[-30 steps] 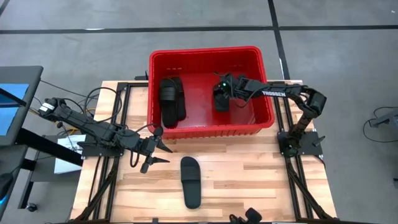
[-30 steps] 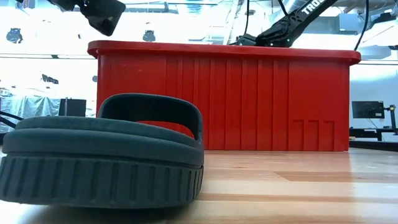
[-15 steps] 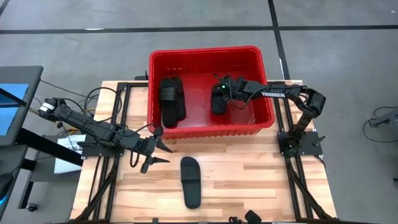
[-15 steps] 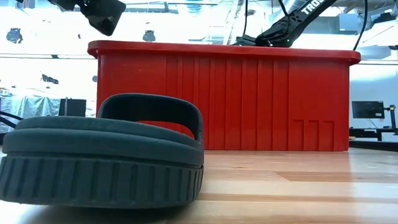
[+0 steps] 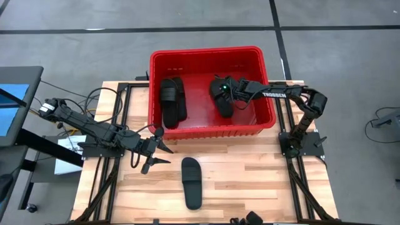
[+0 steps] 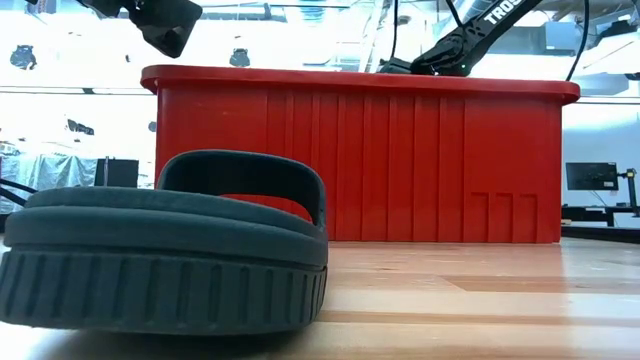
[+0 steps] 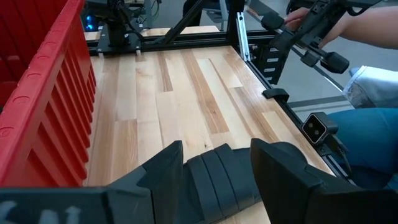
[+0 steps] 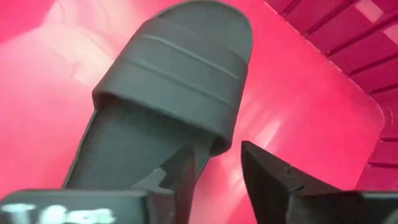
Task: Pick and place slides into bin
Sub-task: Put the black slides into the red bin
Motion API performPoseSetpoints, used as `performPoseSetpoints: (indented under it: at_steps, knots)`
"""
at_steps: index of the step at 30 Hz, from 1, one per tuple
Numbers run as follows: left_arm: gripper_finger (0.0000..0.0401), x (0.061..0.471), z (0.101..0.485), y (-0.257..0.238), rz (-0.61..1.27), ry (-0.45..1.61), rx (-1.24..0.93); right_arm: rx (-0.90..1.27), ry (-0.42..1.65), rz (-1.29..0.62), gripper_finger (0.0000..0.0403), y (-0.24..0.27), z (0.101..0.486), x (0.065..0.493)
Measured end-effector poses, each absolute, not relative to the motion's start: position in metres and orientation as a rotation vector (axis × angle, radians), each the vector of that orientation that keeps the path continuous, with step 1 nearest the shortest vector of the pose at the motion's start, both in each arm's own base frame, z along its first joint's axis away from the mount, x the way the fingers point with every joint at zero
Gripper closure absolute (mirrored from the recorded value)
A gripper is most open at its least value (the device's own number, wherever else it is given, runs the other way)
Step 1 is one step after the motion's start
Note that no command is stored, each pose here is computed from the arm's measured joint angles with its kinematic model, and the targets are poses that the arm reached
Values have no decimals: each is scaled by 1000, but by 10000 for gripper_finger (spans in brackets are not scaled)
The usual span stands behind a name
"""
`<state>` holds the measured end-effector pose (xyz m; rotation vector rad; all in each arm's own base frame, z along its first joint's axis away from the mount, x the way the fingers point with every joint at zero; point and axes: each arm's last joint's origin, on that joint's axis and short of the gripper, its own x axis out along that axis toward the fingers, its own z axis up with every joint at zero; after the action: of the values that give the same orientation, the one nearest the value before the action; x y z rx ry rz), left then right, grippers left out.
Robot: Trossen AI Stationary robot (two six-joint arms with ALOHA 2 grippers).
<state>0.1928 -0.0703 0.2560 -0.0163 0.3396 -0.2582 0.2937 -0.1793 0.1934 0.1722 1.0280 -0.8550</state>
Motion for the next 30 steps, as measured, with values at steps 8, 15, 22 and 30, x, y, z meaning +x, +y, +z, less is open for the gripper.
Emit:
performPoseSetpoints:
  at_steps: [8,15,22,30]
  knots:
    - [223,193,256,-70,-258,340,-17,161,1005,-856,233,-181,196,296]
    - [223,193,256,-70,-258,340,-17,119,1010,-828,232,-182,218,303]
    - [223,193,256,-70,-258,340,-17,89,1070,-802,237,-179,254,308]
    - [223,193,256,-70,-258,340,-17,28,1102,-837,239,-173,298,311]
